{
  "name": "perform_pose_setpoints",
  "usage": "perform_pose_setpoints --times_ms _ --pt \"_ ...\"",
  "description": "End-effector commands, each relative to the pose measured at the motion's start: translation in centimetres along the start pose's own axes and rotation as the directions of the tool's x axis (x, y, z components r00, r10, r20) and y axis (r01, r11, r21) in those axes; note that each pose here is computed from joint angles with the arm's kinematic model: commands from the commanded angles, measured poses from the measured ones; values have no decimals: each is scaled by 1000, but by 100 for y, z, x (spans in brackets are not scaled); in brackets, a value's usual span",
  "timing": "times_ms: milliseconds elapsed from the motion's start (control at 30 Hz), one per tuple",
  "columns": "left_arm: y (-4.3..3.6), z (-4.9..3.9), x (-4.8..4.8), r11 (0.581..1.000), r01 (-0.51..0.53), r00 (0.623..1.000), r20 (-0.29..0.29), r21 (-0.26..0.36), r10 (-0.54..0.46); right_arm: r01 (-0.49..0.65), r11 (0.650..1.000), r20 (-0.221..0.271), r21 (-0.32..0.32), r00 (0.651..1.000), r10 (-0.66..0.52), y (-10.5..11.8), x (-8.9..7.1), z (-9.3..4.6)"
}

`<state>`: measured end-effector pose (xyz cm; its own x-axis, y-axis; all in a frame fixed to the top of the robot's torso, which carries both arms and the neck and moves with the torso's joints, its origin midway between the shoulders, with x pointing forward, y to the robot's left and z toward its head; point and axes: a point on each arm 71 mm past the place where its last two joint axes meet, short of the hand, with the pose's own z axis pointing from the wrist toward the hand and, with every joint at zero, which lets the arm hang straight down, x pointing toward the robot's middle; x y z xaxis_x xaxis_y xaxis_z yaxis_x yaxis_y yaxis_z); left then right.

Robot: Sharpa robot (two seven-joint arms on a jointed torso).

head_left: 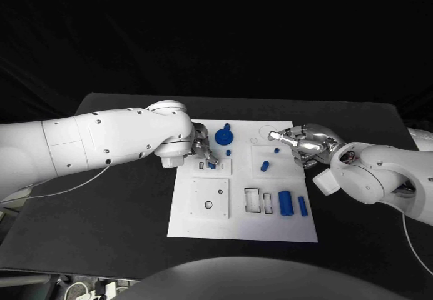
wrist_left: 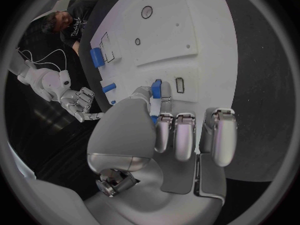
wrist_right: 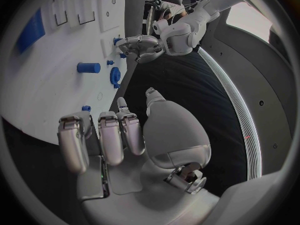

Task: Assemble the parts on the task board

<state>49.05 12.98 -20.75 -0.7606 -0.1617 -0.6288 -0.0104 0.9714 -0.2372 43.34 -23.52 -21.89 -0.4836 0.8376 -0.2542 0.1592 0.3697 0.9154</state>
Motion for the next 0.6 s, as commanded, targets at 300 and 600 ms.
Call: perform_pose_setpoints --times_ms 300,600 --pt "87 -16 3 994 0 1000 7 -109 0 1 1000 7 13 1000 -2 -21 -13 2" --pt "87 -19 -3 996 10 1000 16 -93 -8 2 1000 13 22 1000 -2 -31 -22 0"
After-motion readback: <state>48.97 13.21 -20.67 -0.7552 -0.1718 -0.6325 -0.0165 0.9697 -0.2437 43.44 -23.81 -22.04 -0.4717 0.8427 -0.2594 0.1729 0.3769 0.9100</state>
